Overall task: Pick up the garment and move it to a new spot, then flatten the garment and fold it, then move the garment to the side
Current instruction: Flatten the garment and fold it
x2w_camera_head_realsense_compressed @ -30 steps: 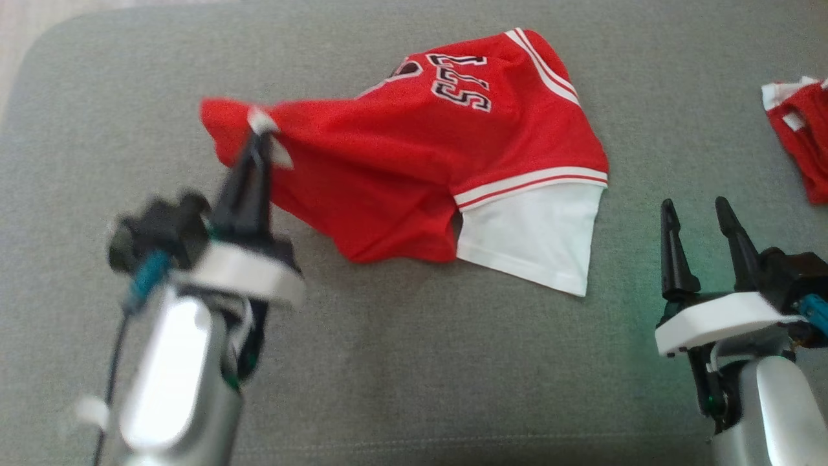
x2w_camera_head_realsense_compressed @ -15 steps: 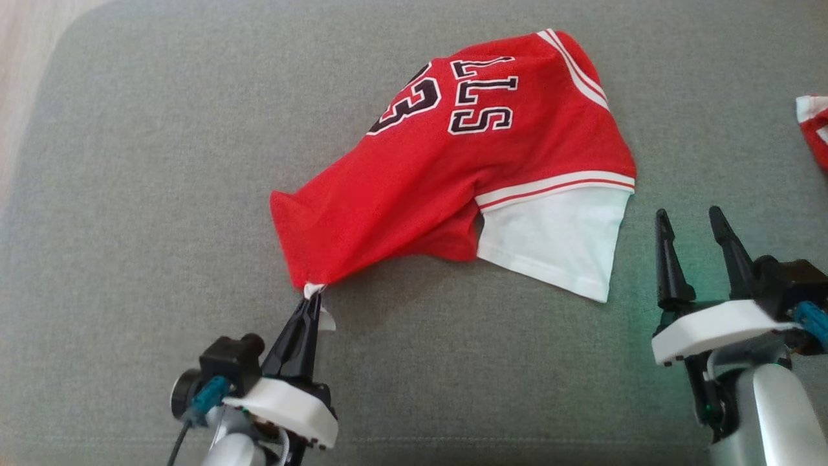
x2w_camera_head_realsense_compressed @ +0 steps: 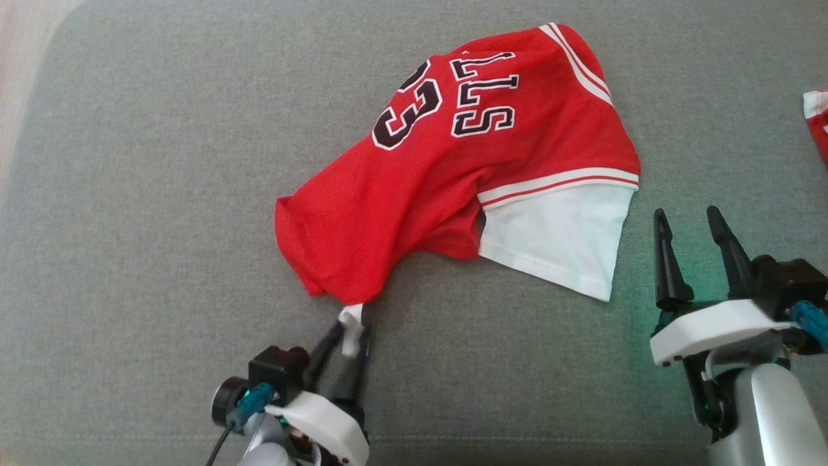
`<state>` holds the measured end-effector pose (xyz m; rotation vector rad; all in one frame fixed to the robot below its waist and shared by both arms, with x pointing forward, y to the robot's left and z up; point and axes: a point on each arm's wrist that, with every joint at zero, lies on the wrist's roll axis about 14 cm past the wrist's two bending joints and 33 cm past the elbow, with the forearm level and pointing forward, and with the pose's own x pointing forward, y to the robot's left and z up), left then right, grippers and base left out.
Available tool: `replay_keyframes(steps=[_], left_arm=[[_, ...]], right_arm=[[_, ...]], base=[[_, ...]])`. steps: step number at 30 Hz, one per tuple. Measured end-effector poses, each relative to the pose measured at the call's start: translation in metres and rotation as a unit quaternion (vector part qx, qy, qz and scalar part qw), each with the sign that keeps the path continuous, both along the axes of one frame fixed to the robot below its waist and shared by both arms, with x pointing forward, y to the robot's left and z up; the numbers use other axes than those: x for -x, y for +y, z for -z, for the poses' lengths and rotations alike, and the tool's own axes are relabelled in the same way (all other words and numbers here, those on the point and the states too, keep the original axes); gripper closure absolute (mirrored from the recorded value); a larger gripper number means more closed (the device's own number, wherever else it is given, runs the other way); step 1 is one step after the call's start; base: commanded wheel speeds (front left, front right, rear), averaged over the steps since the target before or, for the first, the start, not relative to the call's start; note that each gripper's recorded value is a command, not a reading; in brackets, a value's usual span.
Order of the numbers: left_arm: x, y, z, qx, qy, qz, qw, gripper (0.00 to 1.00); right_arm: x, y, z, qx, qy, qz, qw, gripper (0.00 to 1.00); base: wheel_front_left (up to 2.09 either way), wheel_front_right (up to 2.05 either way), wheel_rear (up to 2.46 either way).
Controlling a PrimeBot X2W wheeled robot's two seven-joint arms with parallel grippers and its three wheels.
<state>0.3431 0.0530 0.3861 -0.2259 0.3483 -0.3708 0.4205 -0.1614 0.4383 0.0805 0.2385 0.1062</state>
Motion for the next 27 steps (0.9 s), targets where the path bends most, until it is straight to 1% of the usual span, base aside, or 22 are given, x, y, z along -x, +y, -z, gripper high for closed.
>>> replay_keyframes(steps=[5,9,11,14,19,27], left_arm=[[-0.008,-0.001,-0.017,0.016,-0.026,-0.006,1.000,0.00],[-0.019,0.014,-0.035,0.022,-0.054,-0.036,0.998,0.00],[-0.020,0.026,-0.037,0.018,-0.058,-0.056,0.997,0.00],[-0.012,0.041,-0.028,0.011,-0.043,-0.079,0.996,0.00],[-0.006,0.050,-0.006,-0.002,-0.009,-0.090,0.996,0.00],[-0.033,0.043,0.001,-0.011,-0.007,-0.072,0.997,0.00]], right_arm=[[0.000,0.002,0.000,-0.001,0.001,-0.002,1.000,0.00],[-0.001,0.002,0.000,-0.001,0.001,-0.002,1.000,0.00],[-0.001,0.002,0.000,-0.002,0.000,-0.001,1.000,0.00],[-0.002,0.002,0.000,-0.002,-0.001,-0.002,1.000,0.00],[-0.002,0.003,0.002,-0.006,0.003,-0.002,1.000,0.00],[0.002,-0.005,0.008,-0.003,0.011,0.008,1.000,0.00]], base=[[0.00,0.00,0.00],[0.00,0.00,0.00],[0.00,0.00,0.00],[0.00,0.00,0.00],[0.00,0.00,0.00],[0.00,0.00,0.00]])
